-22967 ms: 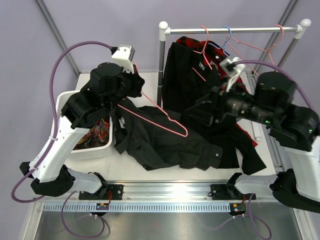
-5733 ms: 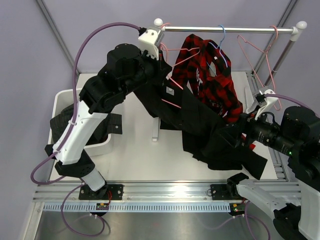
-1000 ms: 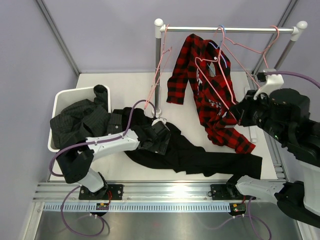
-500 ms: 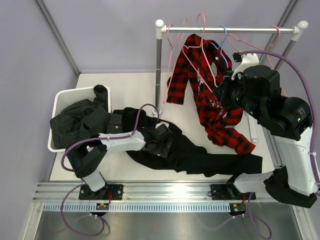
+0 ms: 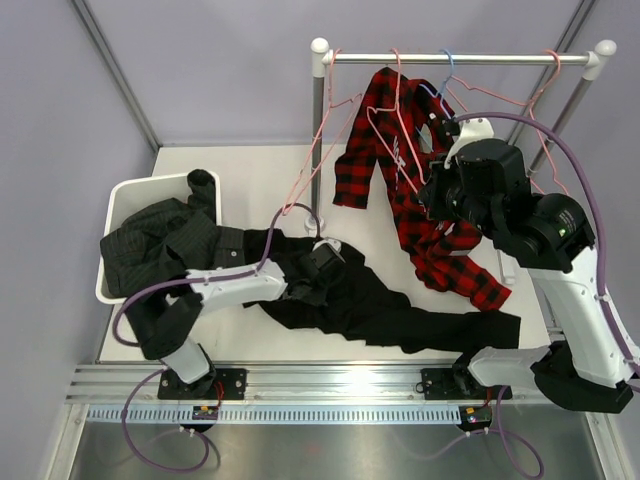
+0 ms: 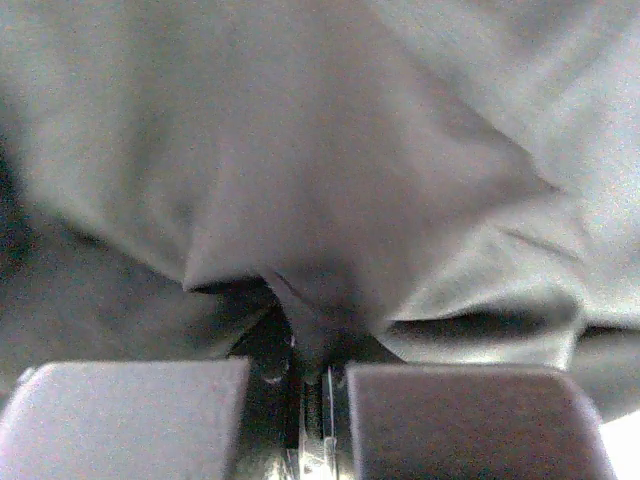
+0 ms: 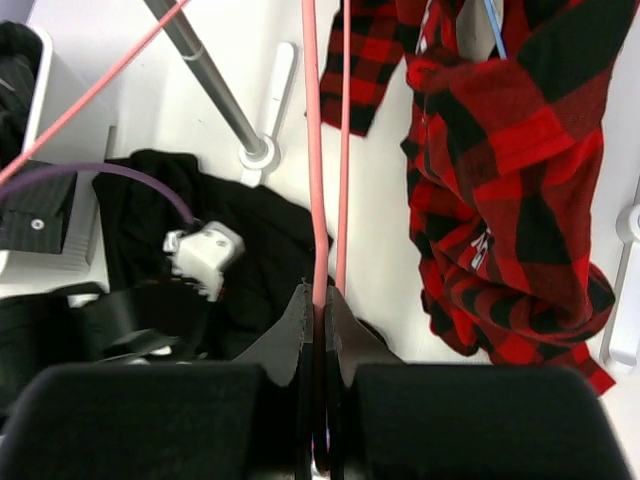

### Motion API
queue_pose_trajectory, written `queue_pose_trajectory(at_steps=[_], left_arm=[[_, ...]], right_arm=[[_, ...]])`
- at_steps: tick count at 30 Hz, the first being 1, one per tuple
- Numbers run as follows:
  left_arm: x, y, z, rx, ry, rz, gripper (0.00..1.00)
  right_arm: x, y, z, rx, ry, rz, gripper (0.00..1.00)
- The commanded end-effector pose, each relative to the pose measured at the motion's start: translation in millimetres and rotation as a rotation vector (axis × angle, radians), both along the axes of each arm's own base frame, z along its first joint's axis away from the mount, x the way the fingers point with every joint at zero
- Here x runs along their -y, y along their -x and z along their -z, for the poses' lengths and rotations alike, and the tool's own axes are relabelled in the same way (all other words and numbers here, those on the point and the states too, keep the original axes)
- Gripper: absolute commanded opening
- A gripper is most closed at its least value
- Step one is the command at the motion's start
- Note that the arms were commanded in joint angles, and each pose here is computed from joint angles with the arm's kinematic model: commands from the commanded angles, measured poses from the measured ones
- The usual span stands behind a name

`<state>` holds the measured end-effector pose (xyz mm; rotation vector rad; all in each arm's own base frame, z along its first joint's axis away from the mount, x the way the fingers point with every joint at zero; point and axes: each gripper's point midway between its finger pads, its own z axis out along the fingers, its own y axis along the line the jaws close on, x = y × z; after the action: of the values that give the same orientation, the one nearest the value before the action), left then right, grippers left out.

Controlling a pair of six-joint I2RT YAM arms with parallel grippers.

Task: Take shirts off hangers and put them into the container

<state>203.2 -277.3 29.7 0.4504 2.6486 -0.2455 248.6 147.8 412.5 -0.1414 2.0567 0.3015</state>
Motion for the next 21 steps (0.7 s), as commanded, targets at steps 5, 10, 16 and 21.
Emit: queue_pose_trajectory(at_steps=[5, 10, 16, 21], left_arm=[[-33.9, -38.0, -236.4, 0.478, 0.186, -0.082, 0.0], [-82.6, -41.2, -354.9, 0.721, 0.245, -0.169, 0.0], [-147.0, -32.7, -437.5, 0.908, 0.206, -0.267, 0.0], [-180.0, -18.0, -466.2, 0.982, 0.227, -0.311, 0.0]], right_arm=[[17.0, 8.3, -5.3, 0.055, -0.03, 0.054, 0.11], [22.2, 15.3, -12.0, 0.076, -0.027, 0.038, 0.98], [38.7, 27.3, -41.5, 0.162, -0.045, 0.043, 0.99], [38.6, 29.7, -45.6, 0.181, -0.043, 0.021, 0.99]])
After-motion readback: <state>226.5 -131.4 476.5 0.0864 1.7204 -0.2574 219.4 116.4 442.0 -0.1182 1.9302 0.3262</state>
